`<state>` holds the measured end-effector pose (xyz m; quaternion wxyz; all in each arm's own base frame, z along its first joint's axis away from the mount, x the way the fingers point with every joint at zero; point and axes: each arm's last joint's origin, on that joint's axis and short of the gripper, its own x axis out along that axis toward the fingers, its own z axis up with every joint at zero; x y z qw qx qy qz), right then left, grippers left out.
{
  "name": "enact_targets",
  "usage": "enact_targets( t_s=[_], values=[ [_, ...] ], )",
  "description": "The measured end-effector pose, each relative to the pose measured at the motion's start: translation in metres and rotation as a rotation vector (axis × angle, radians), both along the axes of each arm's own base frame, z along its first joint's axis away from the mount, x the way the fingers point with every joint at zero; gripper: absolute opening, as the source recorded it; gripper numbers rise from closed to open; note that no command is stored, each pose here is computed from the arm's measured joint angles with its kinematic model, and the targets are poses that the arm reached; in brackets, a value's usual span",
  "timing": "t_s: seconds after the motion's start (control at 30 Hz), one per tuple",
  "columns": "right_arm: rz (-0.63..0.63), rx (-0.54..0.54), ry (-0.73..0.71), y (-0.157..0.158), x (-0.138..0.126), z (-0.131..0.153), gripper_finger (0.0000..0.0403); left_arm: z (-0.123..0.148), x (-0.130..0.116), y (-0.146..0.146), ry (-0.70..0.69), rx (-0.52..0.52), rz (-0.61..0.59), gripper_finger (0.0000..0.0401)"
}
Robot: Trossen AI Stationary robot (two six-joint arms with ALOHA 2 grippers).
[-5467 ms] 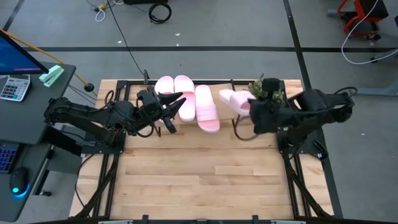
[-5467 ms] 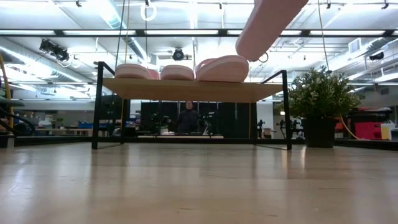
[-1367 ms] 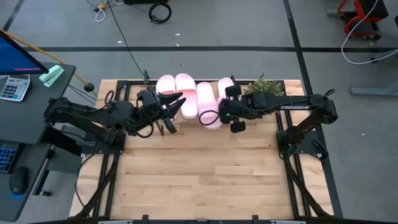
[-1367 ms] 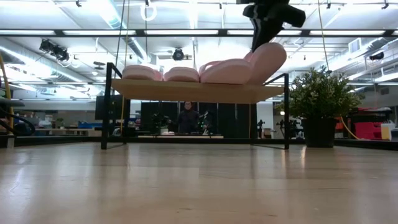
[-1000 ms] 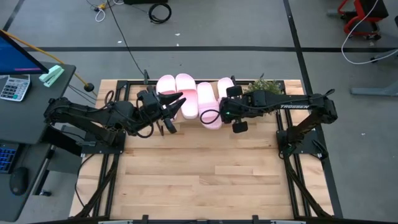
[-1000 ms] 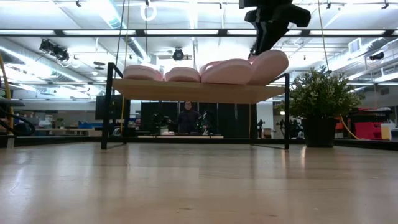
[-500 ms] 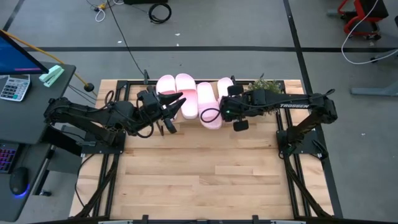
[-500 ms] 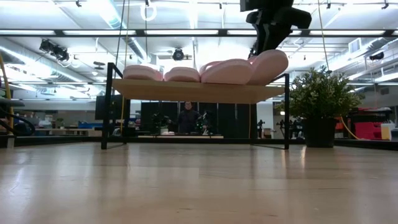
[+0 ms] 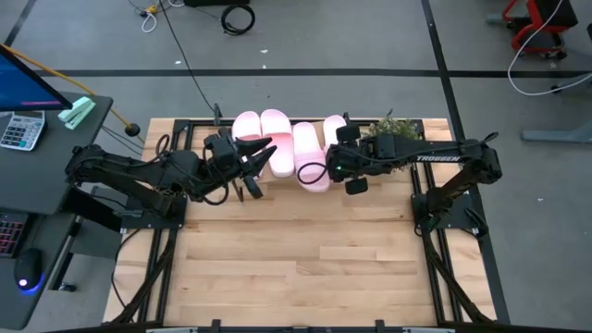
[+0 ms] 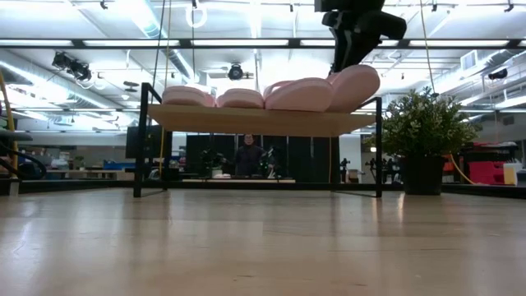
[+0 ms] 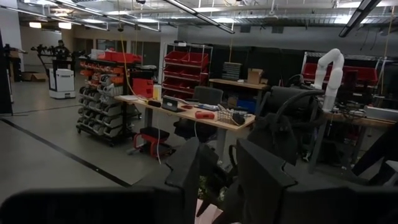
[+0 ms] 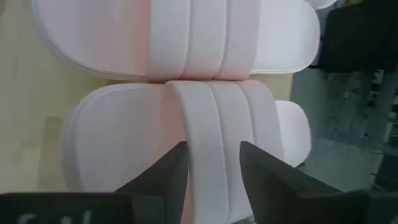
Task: Pick and place slides into the shelf
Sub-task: Put the pink slipper on the shelf
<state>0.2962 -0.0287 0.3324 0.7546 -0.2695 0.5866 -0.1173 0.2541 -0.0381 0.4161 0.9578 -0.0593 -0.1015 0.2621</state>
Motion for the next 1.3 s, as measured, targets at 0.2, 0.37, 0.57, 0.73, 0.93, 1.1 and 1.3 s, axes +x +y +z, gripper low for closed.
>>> enact_targets(
  t_s=[0.2, 0.37, 0.57, 0.73, 0.93, 1.1, 1.3],
  values=[
    [0.067, -0.021, 0.001, 0.022, 0.001, 0.000, 0.0158, 0.000, 0.000, 0.000, 0.012, 0.019, 0.004, 0.0114],
    [0.113, -0.027, 0.009, 0.039, -0.001, 0.000, 0.0159, 0.000, 0.000, 0.000, 0.012, 0.019, 0.004, 0.0116],
    [0.121, 0.064, -0.025, 0.056, -0.013, 0.008, 0.0171, 0.000, 0.000, 0.000, 0.012, 0.019, 0.004, 0.0114],
    [0.107, 0.114, -0.059, 0.060, -0.017, 0.012, 0.0198, 0.000, 0.000, 0.000, 0.013, 0.019, 0.004, 0.0119],
    [0.093, 0.093, -0.032, 0.062, -0.009, 0.002, 0.0222, 0.000, 0.000, 0.000, 0.014, 0.020, 0.004, 0.0113],
    [0.109, 0.041, 0.004, 0.062, -0.003, -0.004, 0.0221, 0.000, 0.000, 0.000, 0.015, 0.020, 0.004, 0.0115],
    [0.120, 0.033, 0.051, 0.061, -0.003, -0.011, 0.0221, 0.000, 0.000, -0.001, 0.016, 0.020, 0.002, 0.0121]
  ],
)
